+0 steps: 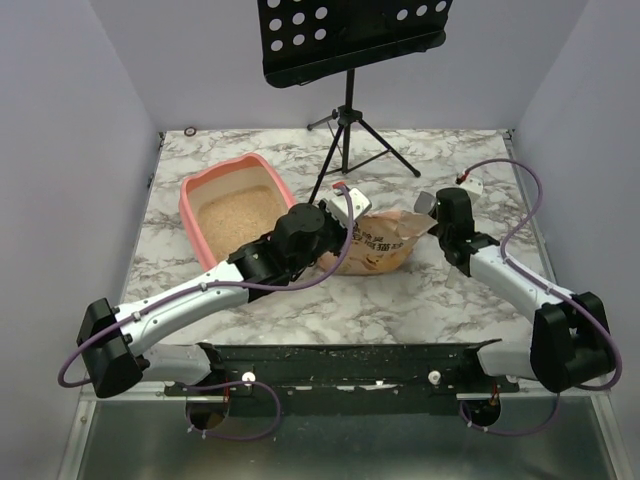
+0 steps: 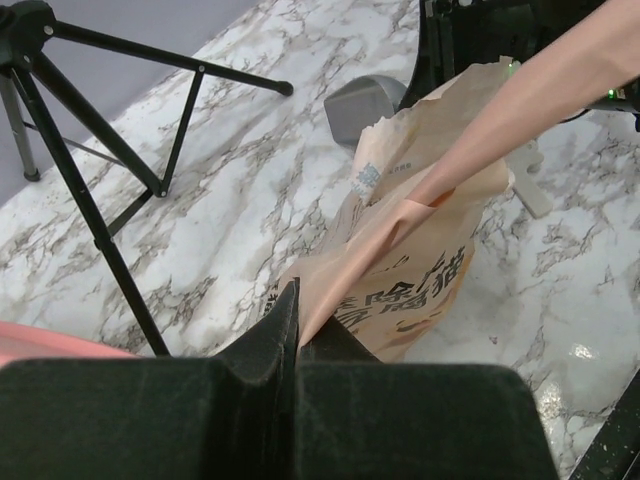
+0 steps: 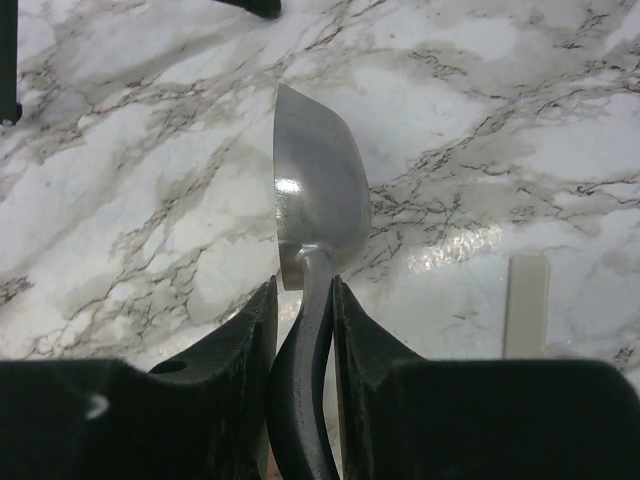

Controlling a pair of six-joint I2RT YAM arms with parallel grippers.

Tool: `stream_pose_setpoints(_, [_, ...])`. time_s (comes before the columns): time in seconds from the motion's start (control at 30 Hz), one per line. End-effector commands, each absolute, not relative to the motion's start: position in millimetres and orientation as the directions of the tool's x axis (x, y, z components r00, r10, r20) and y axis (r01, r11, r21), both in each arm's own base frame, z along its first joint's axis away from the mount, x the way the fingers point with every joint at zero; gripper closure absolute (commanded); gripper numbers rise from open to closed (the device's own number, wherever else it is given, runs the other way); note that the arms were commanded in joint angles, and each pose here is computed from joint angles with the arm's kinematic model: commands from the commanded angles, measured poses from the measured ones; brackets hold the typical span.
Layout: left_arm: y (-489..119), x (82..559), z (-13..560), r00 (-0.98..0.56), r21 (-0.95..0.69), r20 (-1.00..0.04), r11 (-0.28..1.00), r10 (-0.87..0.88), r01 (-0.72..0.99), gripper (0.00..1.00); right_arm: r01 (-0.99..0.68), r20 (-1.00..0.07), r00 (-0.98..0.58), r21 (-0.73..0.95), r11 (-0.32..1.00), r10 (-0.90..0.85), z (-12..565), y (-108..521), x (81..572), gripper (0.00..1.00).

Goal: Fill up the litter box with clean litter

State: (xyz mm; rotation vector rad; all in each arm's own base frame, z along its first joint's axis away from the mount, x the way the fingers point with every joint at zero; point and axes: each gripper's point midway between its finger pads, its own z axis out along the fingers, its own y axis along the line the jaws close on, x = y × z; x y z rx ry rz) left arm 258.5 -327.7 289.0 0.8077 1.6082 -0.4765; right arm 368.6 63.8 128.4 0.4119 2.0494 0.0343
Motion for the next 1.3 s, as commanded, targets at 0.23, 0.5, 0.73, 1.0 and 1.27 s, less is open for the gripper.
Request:
stream_pose_setpoints(0.23, [-332.5, 242.0, 364.8, 0.03, -0.06, -0.991, 0.646, -0.128, 0.761, 1.0, 0.432, -0.777, -0.477, 0.2, 0.88, 0.411, 74.1, 35.5, 371.0, 0.85])
stream_pose_setpoints(0.5, [-327.2, 234.0, 340.1, -0.027, -0.093, -0.993, 0.635, -0.113, 0.767, 1.0, 0.426, -0.764, -0.491, 0.21, 0.88, 0.42, 80.0, 34.4, 360.0, 0.59])
stream_pose_setpoints(0.73, [-323.6, 230.8, 317.3, -0.072, -0.103, -0.995, 0.64, -0.074, 0.762, 1.0, 0.325, -0.761, -0.498, 0.282, 0.903, 0.416, 109.0, 52.3, 357.9, 0.52])
stream_pose_setpoints(1.0, [-310.6, 218.3, 325.9, -0.039, -0.026, -0.999, 0.616, 0.008, 0.788, 0.57, 0.008, -0.818, -0.471, 0.37, 0.929, 0.33, 193.0, 88.3, 333.5, 0.39])
stream_pose_setpoints(1.27, [-247.1, 213.1, 301.5, -0.089, 0.057, -0.983, 0.726, 0.161, 0.685, 0.44, -0.123, -0.873, -0.416, 0.33, 0.936, 0.253, 224.6, 85.0, 279.0, 0.35])
